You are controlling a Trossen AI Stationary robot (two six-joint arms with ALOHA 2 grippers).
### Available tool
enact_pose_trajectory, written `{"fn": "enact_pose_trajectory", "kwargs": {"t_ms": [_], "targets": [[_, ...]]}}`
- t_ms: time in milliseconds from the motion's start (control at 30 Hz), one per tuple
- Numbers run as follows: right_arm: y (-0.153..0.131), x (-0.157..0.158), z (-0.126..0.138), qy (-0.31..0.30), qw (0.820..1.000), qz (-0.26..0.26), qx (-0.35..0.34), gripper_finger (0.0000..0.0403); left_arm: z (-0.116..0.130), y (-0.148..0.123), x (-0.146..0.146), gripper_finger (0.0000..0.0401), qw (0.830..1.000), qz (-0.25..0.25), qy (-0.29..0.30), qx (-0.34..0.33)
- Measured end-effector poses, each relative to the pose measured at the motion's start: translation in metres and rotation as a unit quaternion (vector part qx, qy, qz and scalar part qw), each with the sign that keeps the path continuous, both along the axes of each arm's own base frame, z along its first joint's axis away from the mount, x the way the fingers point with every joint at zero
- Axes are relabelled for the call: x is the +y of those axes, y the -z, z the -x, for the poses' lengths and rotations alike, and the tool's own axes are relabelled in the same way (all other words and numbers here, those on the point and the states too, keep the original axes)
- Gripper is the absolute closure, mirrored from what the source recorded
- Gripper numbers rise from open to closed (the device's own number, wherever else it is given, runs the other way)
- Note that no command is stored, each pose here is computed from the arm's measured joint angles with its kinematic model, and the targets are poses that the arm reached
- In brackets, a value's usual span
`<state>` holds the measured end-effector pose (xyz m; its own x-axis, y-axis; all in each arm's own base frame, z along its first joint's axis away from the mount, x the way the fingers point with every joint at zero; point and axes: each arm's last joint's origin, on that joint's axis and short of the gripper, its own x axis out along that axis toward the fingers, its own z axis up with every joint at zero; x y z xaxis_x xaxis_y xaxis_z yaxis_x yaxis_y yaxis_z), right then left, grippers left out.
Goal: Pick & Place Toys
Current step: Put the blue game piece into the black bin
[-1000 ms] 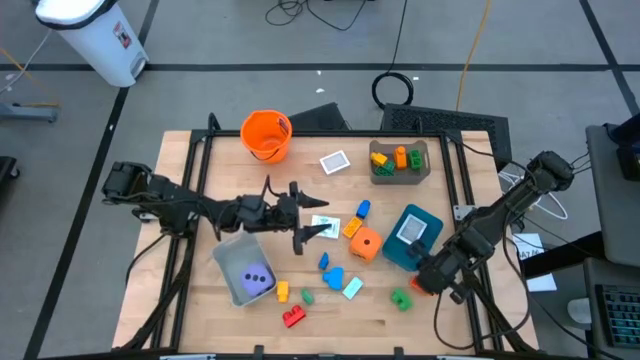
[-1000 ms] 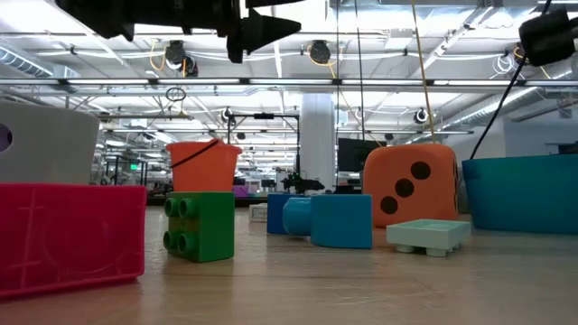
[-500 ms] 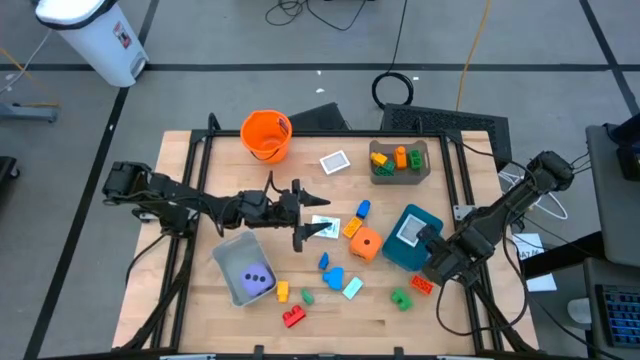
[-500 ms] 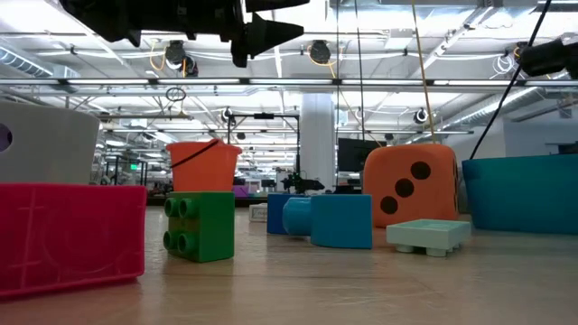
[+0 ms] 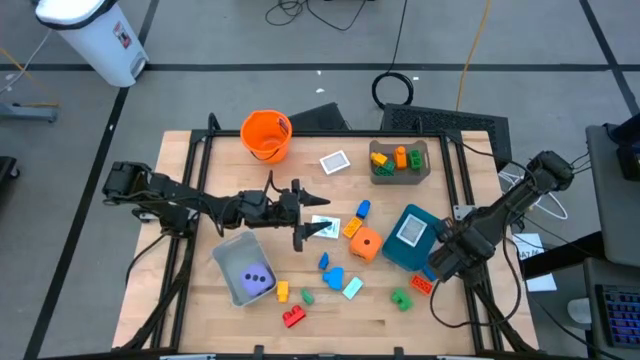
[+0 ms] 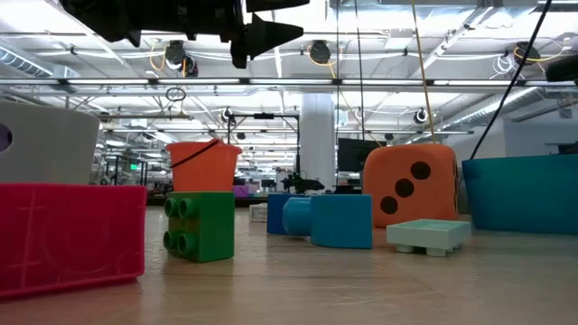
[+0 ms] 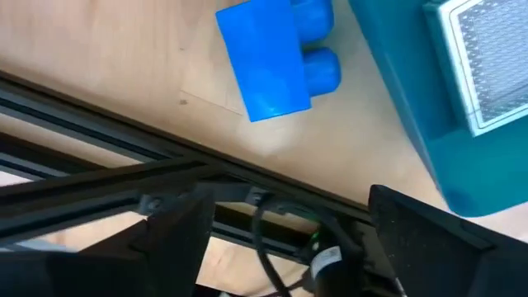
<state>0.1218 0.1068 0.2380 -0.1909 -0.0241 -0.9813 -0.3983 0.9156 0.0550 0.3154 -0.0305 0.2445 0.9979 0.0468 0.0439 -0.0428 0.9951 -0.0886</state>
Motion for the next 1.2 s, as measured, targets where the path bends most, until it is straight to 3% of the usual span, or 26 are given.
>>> {"fn": "enact_pose_trajectory", "kwargs": {"t_ms": [233, 967, 1200], "targets": [[0.010, 0.010, 0.000, -0.009, 0.999, -0.023, -0.030, 0.0079, 0.000, 0.003, 0.000, 0.0116, 1.000, 0.002, 0.000, 0.013], [0.065, 0.012, -0.003, 0.045, 0.993, -0.059, -0.094, 0.0085, 0.000, 0.005, 0.000, 0.0116, 1.000, 0.009, 0.000, 0.026], [0.074, 0.012, -0.004, 0.049, 0.994, -0.033, -0.091, 0.0085, 0.000, 0.006, 0.000, 0.0116, 1.000, 0.012, 0.001, 0.027]]}}
